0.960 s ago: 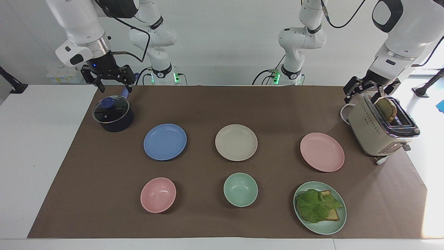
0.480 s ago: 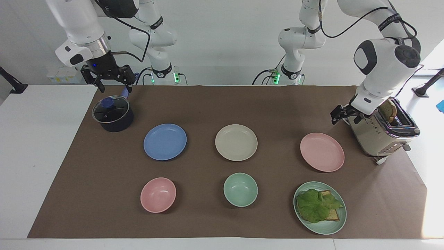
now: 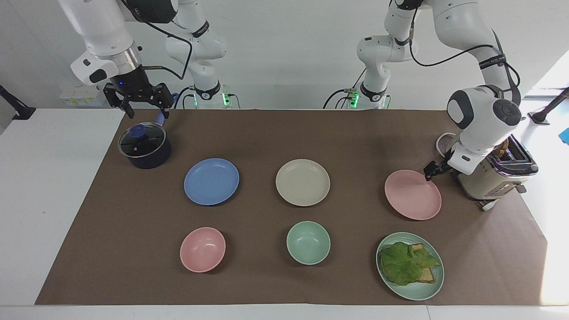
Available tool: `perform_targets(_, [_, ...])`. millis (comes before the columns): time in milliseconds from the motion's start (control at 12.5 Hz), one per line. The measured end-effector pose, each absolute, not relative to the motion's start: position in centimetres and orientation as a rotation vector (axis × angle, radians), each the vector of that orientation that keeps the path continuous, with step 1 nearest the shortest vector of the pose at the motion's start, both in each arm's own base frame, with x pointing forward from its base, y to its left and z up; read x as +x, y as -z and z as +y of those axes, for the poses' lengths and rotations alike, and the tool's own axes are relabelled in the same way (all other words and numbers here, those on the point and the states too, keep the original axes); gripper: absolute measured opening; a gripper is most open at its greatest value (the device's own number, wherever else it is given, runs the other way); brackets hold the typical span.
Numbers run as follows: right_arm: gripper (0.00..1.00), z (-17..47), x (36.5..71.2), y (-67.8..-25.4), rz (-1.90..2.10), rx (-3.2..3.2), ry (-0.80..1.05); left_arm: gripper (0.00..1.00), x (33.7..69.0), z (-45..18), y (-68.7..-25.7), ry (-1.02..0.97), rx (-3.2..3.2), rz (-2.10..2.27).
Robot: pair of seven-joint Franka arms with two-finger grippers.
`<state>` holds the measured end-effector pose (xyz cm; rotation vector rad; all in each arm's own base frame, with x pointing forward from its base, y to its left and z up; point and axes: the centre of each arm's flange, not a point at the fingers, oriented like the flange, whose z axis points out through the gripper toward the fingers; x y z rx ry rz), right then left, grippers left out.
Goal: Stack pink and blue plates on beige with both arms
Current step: 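Reach the left gripper to the pink plate rim and grasp it, then carry the pink plate with the left gripper onto the beige plate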
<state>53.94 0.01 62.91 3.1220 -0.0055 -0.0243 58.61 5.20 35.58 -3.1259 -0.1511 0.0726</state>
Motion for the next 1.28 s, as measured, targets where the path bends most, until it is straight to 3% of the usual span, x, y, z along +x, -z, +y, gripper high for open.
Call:
perform_targets(320, [1.00, 0.0, 53.9, -62.9, -0.006, 3.122, 0.025, 0.99, 57.5, 4.9, -32.3, -0.128, -3.090, -0.450])
perform_targets(400, [1.00, 0.0, 53.9, -62.9, -0.007, 3.122, 0.025, 0.90, 57.4, 4.9, -32.2, -0.131, -3.081, -0.501])
perform_targets(480, [1.00, 0.0, 53.9, -62.9, -0.007, 3.122, 0.025, 0.71, 57.4, 4.9, -32.2, -0.131, -3.076, -0.528])
perform_targets(880, [1.00, 0.0, 53.9, -62.9, -0.007, 3.122, 0.025, 0.07, 57.3, 4.8, -32.2, -0.153, -3.071, -0.546])
perform_targets(1120, [1.00, 0.0, 53.9, -62.9, -0.007, 3.122, 0.025, 0.04, 57.6, 4.0, -34.5, -0.262, -3.067, -0.525])
perform_targets(1280, [1.00, -0.1, 53.9, -62.9, -0.007, 3.122, 0.025, 0.04, 58.1, 2.5, -38.6, -0.367, -3.063, -0.492])
